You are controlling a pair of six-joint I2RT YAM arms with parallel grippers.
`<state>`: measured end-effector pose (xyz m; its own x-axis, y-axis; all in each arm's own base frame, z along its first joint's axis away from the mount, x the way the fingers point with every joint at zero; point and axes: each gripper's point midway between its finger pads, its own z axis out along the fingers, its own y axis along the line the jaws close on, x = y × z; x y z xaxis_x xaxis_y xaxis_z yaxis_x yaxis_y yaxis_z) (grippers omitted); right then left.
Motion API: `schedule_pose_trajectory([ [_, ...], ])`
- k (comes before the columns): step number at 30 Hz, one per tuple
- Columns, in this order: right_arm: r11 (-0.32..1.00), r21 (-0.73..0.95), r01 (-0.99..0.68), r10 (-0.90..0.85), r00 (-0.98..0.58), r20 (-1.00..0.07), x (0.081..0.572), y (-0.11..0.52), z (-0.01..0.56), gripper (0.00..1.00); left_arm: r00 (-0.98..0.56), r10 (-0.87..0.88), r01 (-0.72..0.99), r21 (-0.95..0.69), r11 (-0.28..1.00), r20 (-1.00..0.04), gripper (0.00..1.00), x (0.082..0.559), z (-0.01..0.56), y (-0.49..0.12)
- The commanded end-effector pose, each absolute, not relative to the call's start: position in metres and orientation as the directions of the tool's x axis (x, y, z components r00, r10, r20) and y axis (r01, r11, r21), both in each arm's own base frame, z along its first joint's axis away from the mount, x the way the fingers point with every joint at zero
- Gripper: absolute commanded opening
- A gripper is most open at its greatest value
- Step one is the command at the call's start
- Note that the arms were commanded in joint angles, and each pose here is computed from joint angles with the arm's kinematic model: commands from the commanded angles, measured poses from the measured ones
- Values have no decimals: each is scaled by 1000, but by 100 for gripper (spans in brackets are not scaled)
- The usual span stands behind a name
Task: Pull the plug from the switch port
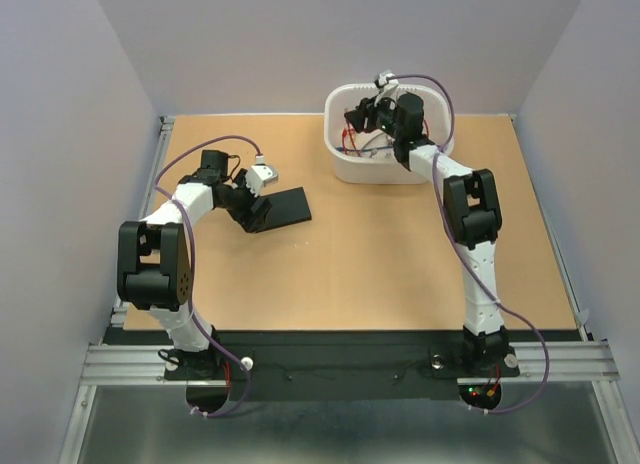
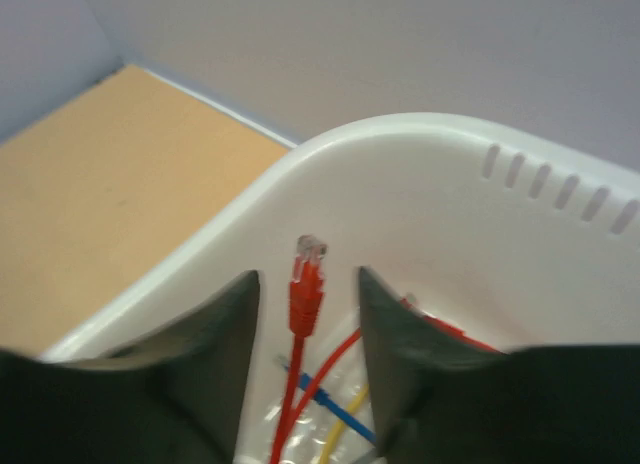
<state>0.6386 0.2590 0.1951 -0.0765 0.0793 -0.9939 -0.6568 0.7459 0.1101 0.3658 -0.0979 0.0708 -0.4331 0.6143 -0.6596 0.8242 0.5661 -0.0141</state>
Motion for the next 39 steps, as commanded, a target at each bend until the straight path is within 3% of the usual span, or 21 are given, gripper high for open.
schedule_pose_trajectory([
  [1, 768, 77, -636, 138, 47, -989, 640, 246, 258, 73, -408, 606, 837, -14, 547, -683, 92, 364, 79, -104],
  [4, 773, 90, -629, 170, 68, -983, 636, 244, 283, 93, -411, 608, 837, -18, 546, -680, 92, 362, 78, -104],
  [6, 776, 96, -624, 194, 92, -977, 629, 241, 308, 100, -412, 609, 837, -16, 548, -678, 92, 362, 78, -103],
  [12, 744, 174, -645, 321, 117, -940, 590, 234, 388, 100, -402, 596, 830, -2, 558, -696, 92, 364, 91, -105],
  [17, 786, 333, -521, 369, -37, -929, 546, 205, 410, 100, -381, 566, 816, 23, 578, -731, 93, 367, 119, -107],
  [19, 829, 368, -421, 377, -65, -924, 530, 184, 403, 100, -375, 559, 806, 38, 591, -740, 93, 368, 128, -106],
  [20, 844, 402, -355, 377, -140, -916, 521, 175, 361, 100, -370, 546, 794, 50, 606, -752, 93, 370, 137, -105],
  [21, 859, 411, -305, 406, -81, -910, 502, 153, 384, 100, -372, 542, 780, 62, 622, -754, 93, 372, 141, -102],
  [23, 872, 453, -186, 432, -141, -891, 482, 130, 338, 100, -374, 512, 747, 76, 660, -773, 93, 377, 153, -98],
  [27, 871, 491, 8, 489, -112, -865, 437, 82, 311, 100, -403, 443, 648, 93, 756, -801, 93, 388, 172, -78],
  [34, 837, 445, 319, 510, -163, -844, 372, 23, 221, 100, -455, 278, 382, 97, 919, -846, 93, 395, 187, 5],
  [39, 774, 454, 441, 561, -147, -814, 347, 5, 186, 100, -522, 209, 225, 103, 969, -827, 93, 385, 174, 62],
])
